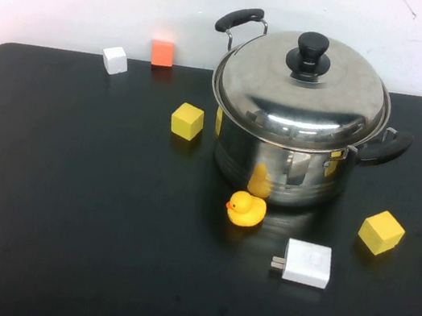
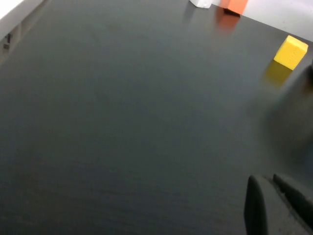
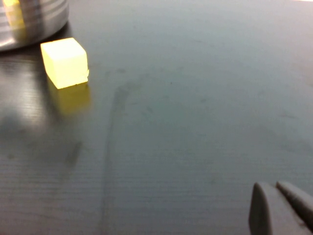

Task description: Cover the pot

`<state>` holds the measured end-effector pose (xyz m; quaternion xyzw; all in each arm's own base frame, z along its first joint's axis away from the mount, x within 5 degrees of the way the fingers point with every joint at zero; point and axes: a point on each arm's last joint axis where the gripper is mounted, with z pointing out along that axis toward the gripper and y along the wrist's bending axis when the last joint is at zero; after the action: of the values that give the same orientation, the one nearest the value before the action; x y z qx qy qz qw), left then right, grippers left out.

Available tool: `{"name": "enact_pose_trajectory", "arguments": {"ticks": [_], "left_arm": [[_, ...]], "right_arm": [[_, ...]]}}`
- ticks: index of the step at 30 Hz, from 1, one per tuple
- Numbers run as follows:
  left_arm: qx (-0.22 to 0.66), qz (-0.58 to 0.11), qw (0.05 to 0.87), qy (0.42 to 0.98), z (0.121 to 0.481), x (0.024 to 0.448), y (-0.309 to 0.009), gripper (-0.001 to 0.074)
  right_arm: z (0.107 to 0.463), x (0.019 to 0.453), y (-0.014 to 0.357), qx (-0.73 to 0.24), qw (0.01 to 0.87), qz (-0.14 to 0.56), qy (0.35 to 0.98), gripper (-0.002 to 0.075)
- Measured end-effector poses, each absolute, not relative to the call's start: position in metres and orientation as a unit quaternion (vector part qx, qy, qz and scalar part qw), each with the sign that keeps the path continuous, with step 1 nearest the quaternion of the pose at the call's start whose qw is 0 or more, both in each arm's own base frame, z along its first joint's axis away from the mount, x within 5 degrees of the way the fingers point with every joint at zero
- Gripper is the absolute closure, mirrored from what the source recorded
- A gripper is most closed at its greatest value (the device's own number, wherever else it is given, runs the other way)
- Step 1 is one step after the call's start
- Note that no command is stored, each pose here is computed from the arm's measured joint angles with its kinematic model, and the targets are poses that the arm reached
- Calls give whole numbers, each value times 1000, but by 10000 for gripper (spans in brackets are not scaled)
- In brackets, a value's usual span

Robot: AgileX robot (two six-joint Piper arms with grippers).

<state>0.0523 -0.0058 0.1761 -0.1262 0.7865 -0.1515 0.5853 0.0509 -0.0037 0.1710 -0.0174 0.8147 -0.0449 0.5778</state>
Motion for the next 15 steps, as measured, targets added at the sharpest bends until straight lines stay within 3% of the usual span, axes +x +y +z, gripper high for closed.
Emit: {"name": "enact_pose_trajectory", "arguments": {"ticks": [10, 15], "left_arm": [[-124, -150, 586, 787, 176, 52, -6, 737], [-50, -94, 597, 795, 176, 52, -6, 737]], "right_arm": [[171, 51, -4, -17, 578, -45, 815, 728], [171, 51, -4, -17, 578, -45, 815, 728]]}}
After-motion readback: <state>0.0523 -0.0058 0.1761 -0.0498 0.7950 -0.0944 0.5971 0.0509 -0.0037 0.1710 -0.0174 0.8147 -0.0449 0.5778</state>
